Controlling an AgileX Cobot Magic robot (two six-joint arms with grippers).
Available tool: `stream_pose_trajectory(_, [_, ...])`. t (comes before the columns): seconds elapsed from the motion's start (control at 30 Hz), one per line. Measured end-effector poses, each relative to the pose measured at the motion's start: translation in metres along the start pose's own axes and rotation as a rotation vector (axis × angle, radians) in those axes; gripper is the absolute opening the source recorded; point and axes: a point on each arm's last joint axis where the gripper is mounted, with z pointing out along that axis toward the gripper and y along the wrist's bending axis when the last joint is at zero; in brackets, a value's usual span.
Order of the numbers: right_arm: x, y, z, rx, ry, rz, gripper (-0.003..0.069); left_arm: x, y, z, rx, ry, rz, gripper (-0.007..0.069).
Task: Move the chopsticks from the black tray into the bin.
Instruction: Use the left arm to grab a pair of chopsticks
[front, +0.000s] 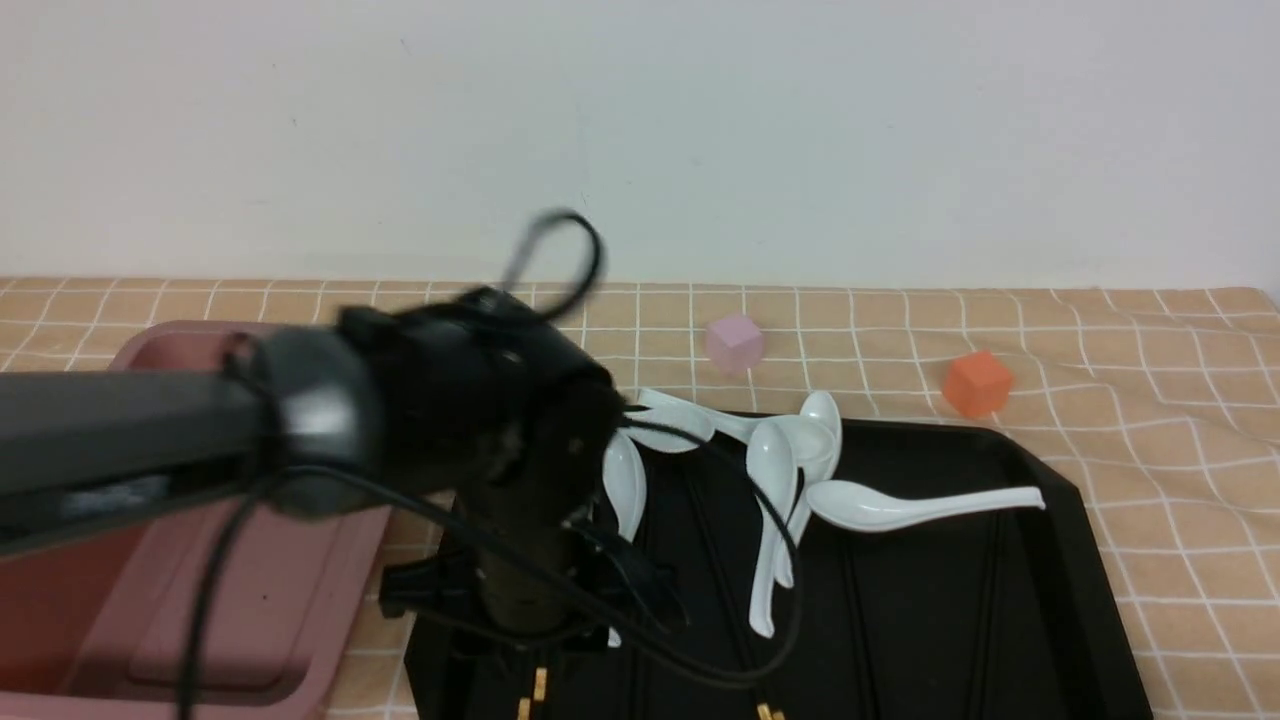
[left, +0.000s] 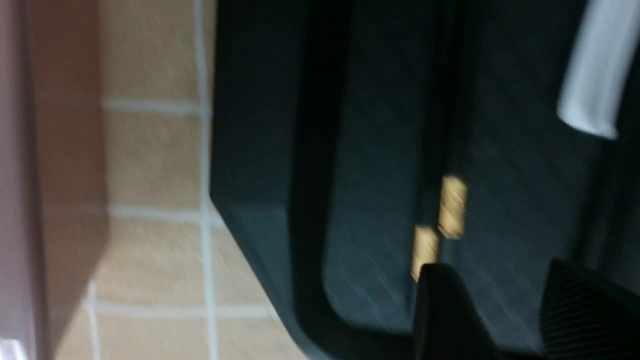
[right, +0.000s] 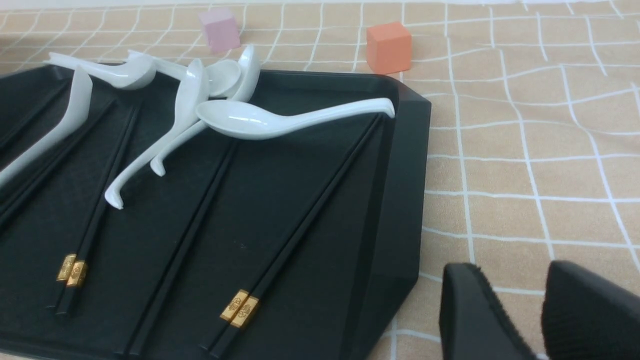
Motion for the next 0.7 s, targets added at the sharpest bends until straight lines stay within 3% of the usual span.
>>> stream_pose_trajectory(0.2, [0.000, 0.000, 0.000, 0.000, 0.000, 0.000, 0.0240, -0.001, -0.004, 0.026, -0.039, 0.016, 0.013, 0.0317])
stream_pose_trajectory(0.7, [0.000, 0.000, 0.000, 0.000, 0.000, 0.000, 0.0240, -0.007, -0.011, 0.047, -0.058, -0.005, 0.046, 0.0274])
